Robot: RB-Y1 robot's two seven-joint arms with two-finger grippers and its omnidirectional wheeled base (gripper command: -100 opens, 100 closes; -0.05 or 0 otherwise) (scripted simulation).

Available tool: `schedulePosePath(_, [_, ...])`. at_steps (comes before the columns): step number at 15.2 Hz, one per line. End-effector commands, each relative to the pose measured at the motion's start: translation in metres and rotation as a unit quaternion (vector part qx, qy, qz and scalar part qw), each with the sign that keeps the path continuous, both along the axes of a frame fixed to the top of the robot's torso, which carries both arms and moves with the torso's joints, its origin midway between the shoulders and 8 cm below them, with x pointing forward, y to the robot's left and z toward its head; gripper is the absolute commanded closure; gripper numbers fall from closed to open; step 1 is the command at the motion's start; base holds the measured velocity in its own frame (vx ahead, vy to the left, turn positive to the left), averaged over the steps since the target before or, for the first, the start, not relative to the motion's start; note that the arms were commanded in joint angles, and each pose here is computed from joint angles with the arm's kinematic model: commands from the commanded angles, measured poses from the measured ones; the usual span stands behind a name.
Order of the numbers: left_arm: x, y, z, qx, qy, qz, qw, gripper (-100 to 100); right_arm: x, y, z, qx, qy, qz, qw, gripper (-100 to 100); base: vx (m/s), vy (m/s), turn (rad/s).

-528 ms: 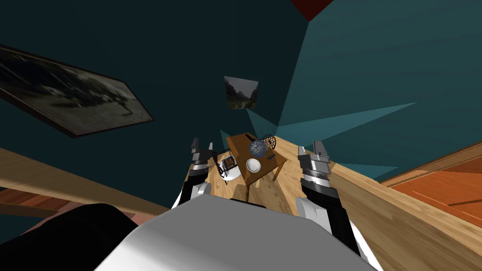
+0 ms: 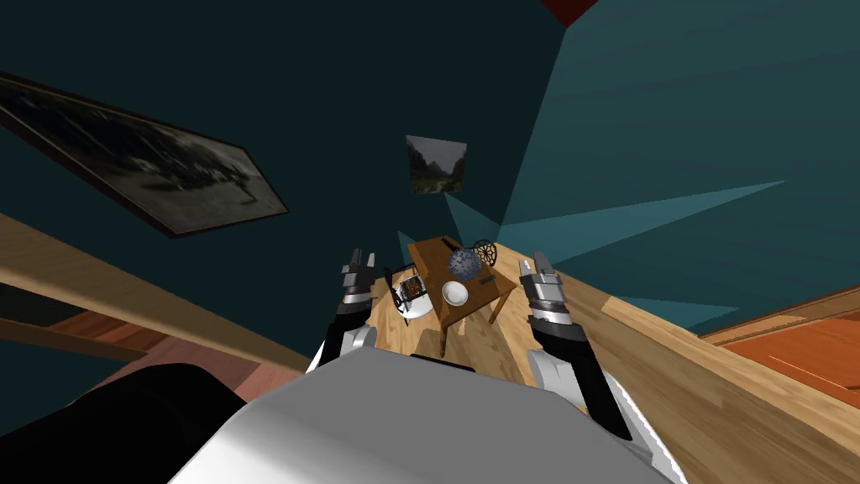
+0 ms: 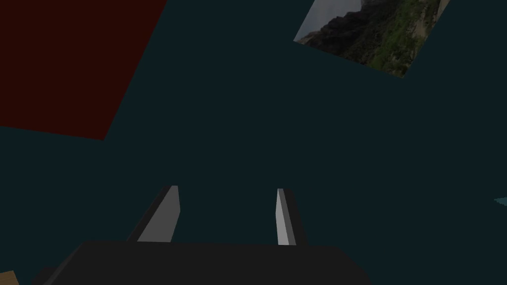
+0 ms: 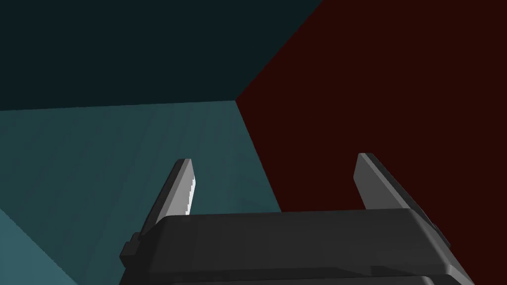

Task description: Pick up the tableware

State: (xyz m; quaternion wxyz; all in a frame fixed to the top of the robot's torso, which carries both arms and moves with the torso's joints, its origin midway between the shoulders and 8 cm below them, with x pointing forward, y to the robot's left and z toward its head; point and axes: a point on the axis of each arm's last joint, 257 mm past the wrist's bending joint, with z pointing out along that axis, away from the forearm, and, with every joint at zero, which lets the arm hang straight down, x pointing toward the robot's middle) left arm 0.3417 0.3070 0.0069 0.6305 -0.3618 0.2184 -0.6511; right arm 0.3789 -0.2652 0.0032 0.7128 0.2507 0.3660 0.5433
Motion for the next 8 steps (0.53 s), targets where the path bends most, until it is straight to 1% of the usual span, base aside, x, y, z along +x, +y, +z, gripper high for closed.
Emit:
schedulePosePath(1, [0.0,0.0,0.0,0.0,0.0,0.0,1.0,0,0.005,0.005,-0.004,-0.019,0.006,0.004,0.9998,-100,-0.053,-0.001,0.095])
schedulePosePath(3, [0.0,0.0,0.0,0.0,0.0,0.0,1.0,0,0.018,0.018,-0.02,-0.065,0.02,0.011,0.9976,-100,-0.06,0.007,0.159])
schedulePosePath(4, [0.0,0.0,0.0,0.0,0.0,0.0,1.0,0,0.018,0.019,-0.02,-0.068,0.021,0.012,0.9974,-100,-0.065,0.008,0.13])
schedulePosePath(6, [0.0,0.0,0.0,0.0,0.0,0.0,1.0,0,0.031,0.033,-0.038,-0.121,0.036,0.019,0.9918,-100,-0.069,0.017,0.164])
schedulePosePath(7, [0.0,0.0,0.0,0.0,0.0,0.0,1.0,0,0.032,0.032,-0.042,-0.123,0.039,0.019,0.9914,-100,-0.066,0.024,0.145])
schedulePosePath(8, [0.0,0.0,0.0,0.0,0.0,0.0,1.0,0,0.038,0.039,-0.05,-0.154,0.044,0.023,0.9869,-100,-0.058,0.032,0.144])
